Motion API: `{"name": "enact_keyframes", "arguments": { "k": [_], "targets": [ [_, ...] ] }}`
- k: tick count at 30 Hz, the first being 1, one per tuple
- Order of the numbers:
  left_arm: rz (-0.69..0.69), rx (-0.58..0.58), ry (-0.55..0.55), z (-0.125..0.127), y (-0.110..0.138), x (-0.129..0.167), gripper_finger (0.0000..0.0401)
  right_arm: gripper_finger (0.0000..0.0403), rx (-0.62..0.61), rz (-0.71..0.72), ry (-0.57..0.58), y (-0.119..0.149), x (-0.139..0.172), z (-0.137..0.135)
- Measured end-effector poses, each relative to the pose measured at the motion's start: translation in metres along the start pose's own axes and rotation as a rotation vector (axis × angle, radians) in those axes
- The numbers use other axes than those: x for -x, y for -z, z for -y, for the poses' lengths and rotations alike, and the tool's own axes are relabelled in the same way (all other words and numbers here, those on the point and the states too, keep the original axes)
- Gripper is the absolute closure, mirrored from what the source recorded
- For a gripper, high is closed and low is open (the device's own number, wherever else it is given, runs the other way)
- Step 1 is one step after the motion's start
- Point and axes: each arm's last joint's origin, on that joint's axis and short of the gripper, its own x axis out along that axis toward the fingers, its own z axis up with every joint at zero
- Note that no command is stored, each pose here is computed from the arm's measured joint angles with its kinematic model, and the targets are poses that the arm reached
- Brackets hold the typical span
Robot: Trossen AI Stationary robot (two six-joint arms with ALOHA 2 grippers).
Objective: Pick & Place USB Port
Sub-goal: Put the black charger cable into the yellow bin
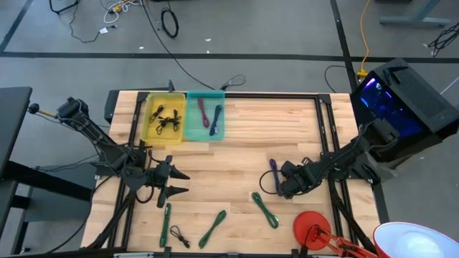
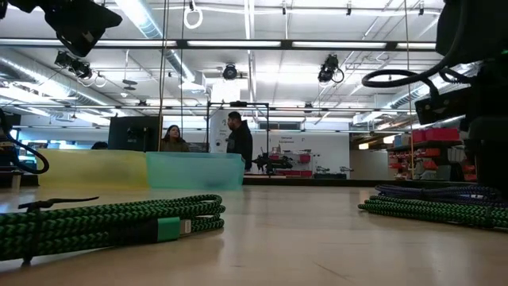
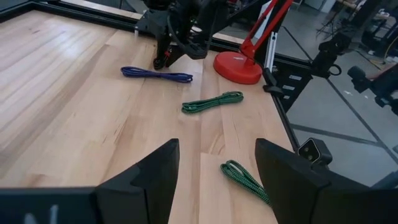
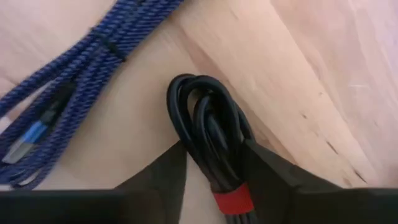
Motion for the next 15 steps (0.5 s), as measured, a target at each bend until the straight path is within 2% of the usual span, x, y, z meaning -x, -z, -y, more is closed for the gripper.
{"name": "enact_keyframes", "arguments": {
  "k": [2,5,6,10,15],
  "targets": [
    [0.000,0.000,0.000,0.000,0.000,0.000,0.0185,0.0280,-0.003,-0.004,0.008,0.001,-0.001,0.002],
    [0.000,0.000,-0.001,0.000,0.000,0.000,0.0185,0.0369,-0.003,-0.003,0.013,0.001,0.000,0.003],
    [0.002,0.000,-0.003,0.000,0.000,0.000,0.0185,0.0381,-0.010,0.000,0.008,0.000,0.001,0.002],
    [0.013,0.000,-0.022,-0.001,0.000,0.000,0.0185,0.0389,-0.051,0.007,-0.016,-0.004,0.015,0.001],
    [0.044,0.001,-0.078,-0.002,-0.001,0.000,0.0185,0.0389,-0.035,0.182,-0.079,-0.021,0.062,-0.003]
  ]
}}
